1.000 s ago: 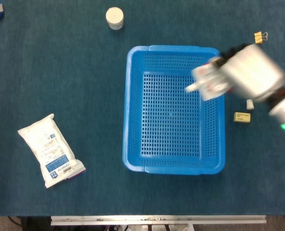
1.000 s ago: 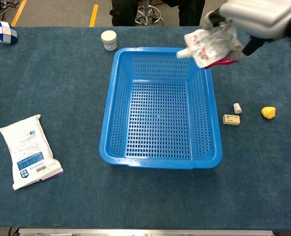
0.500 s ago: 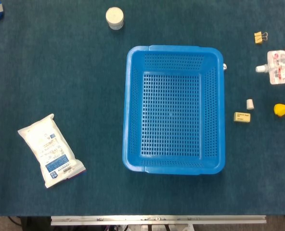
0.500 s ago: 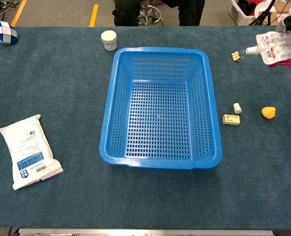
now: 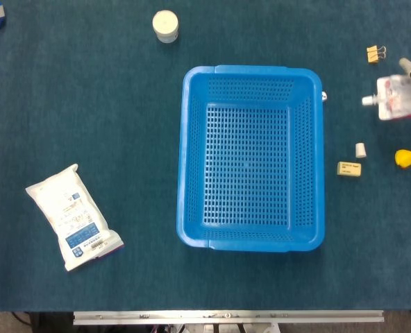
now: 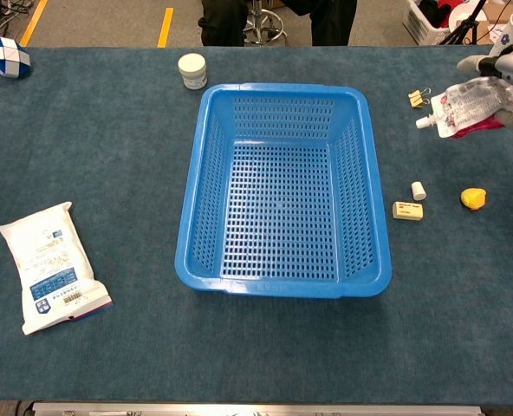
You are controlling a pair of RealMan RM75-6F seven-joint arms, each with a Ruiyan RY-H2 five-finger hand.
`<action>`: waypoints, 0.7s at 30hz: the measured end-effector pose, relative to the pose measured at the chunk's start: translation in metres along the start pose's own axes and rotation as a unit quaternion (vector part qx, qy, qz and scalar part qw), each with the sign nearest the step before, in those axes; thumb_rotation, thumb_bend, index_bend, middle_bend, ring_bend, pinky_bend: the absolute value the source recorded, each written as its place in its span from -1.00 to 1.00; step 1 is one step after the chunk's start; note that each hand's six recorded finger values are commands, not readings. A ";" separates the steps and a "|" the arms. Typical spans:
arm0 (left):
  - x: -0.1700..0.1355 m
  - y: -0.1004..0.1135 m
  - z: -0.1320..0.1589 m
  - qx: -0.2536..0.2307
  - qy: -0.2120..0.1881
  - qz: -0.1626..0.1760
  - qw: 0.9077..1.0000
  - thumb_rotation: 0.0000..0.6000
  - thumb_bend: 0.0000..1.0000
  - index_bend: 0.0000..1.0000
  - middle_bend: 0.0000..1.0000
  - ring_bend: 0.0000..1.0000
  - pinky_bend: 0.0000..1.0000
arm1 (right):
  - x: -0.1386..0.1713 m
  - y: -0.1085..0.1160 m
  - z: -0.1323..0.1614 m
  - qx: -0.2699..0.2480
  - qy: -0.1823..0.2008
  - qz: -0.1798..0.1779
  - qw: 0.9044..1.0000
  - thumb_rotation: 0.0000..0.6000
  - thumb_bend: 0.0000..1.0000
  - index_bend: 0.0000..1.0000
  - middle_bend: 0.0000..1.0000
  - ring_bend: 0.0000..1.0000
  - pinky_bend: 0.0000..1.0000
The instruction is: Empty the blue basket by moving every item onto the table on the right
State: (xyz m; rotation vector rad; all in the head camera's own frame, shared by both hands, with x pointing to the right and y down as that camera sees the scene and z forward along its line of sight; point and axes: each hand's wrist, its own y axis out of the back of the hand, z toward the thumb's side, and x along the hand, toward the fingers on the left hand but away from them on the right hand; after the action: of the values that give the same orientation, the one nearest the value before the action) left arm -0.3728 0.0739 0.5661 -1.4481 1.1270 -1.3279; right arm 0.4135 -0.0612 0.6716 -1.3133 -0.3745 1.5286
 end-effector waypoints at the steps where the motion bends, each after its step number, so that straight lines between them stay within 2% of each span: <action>1: 0.000 0.000 0.000 0.001 0.000 -0.001 1.000 1.00 -0.40 -0.22 -0.46 -0.50 -0.78 | 0.001 0.001 0.002 -0.004 0.000 0.000 1.000 1.00 -0.24 -1.00 -0.67 -0.83 -0.57; 6: 0.003 -0.004 0.001 -0.001 -0.003 -0.005 1.000 1.00 -0.40 -0.22 -0.46 -0.50 -0.78 | 0.011 0.019 0.001 -0.021 -0.010 -0.022 0.999 1.00 -0.24 -1.00 -0.64 -0.83 -0.58; 12: 0.006 -0.009 0.000 -0.001 -0.004 -0.010 1.000 1.00 -0.40 -0.22 -0.46 -0.50 -0.78 | 0.038 0.043 -0.017 -0.054 -0.044 -0.080 0.994 1.00 -0.24 -1.00 -0.48 -0.78 -0.57; 17: 0.006 -0.009 -0.001 -0.001 -0.006 -0.009 1.000 1.00 -0.40 -0.22 -0.45 -0.50 -0.78 | 0.063 0.053 -0.026 -0.076 -0.054 -0.125 0.988 1.00 -0.24 -0.81 -0.37 -0.67 -0.53; 21: 0.005 -0.011 -0.006 0.005 -0.001 -0.006 1.000 1.00 -0.40 -0.22 -0.45 -0.50 -0.78 | 0.084 0.054 -0.031 -0.079 -0.063 -0.159 0.982 1.00 -0.24 -0.78 -0.35 -0.66 -0.53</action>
State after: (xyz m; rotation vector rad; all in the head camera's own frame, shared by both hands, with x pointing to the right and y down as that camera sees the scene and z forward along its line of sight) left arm -0.3778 0.0720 0.5786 -1.4508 1.1095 -1.3385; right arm 0.4248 -0.0252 0.5745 -1.2125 -0.7628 1.3341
